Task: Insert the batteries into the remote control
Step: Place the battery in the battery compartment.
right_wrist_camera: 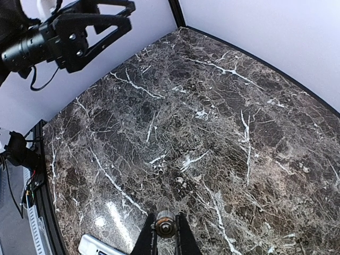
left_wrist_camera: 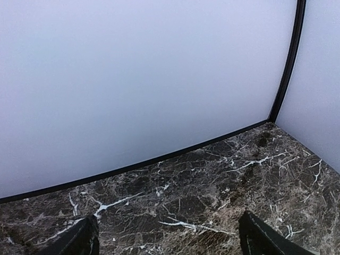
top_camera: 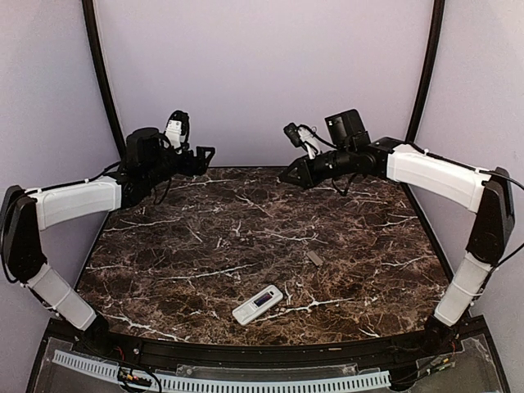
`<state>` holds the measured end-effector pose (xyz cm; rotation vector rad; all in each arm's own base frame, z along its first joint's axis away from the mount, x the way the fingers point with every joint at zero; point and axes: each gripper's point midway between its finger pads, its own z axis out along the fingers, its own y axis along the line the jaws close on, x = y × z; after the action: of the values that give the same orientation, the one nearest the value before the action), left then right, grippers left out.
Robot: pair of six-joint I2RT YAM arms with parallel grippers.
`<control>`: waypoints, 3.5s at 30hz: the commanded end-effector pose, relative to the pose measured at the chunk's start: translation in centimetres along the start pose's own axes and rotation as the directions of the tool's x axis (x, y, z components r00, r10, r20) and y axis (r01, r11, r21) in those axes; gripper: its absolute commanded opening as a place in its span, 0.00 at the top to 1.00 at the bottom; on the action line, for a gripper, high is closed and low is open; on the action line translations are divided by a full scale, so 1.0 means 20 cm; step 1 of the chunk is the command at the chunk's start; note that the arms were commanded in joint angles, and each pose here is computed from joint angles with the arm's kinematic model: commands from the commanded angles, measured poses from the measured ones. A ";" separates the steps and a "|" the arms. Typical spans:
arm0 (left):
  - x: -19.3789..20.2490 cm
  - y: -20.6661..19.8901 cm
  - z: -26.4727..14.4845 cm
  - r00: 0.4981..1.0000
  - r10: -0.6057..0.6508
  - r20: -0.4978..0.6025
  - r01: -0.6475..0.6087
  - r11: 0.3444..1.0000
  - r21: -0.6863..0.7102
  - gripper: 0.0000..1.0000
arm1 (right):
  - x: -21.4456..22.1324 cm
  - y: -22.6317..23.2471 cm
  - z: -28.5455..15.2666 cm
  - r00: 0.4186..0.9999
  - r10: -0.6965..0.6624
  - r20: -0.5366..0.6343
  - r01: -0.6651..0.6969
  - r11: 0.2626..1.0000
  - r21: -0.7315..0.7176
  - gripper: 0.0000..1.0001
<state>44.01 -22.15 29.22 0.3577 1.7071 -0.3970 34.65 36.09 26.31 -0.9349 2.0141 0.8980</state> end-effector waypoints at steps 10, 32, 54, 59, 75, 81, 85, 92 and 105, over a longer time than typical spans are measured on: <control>-0.21 0.22 0.14 0.959 -0.094 0.268 0.078 0.995 0.068 0.03 | -0.03 -0.03 -0.01 0.962 0.270 -0.030 -0.270 0.963 0.005 1.00; -0.17 0.40 0.27 0.966 -0.020 0.258 -0.002 0.996 0.085 0.13 | 0.06 -0.09 -0.04 0.938 0.341 -0.064 -0.335 0.938 0.086 1.00; 0.70 -0.66 -0.62 0.886 0.214 -0.412 -0.078 0.944 0.322 0.14 | 0.44 0.26 -0.11 0.936 0.345 -0.066 -0.350 0.931 -0.101 1.00; 1.01 -0.77 -0.73 0.759 0.348 -0.551 -0.114 0.903 0.413 0.10 | 0.60 0.36 -0.02 0.916 0.376 -0.142 -0.393 0.911 -0.125 1.00; 1.32 -0.83 -0.85 0.744 0.303 -0.595 -0.009 0.896 0.444 0.01 | 0.67 0.32 0.09 0.875 0.456 -0.161 -0.472 0.878 -0.081 1.00; 1.27 -0.83 -0.86 0.780 0.280 -0.560 -0.041 0.916 0.400 0.01 | 0.73 0.34 0.02 0.846 0.508 -0.165 -0.524 0.848 -0.075 1.00; 1.26 -0.85 -0.90 0.796 0.247 -0.553 -0.040 0.932 0.360 0.01 | 0.76 0.34 -0.04 0.840 0.520 -0.154 -0.532 0.845 -0.054 1.00; 1.28 -0.93 -0.96 0.790 0.318 -0.525 -0.090 0.906 0.413 0.01 | 0.76 0.33 -0.07 0.838 0.535 -0.112 -0.542 0.840 -0.044 1.00; 1.40 -0.99 -1.00 0.788 0.368 -0.494 -0.089 0.861 0.500 0.01 | 0.85 0.41 0.01 0.799 0.588 -0.123 -0.599 0.797 -0.078 1.00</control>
<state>13.50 -29.79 6.94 1.0906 2.1307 -0.5069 20.33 33.98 15.01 -0.4275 2.4341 1.2784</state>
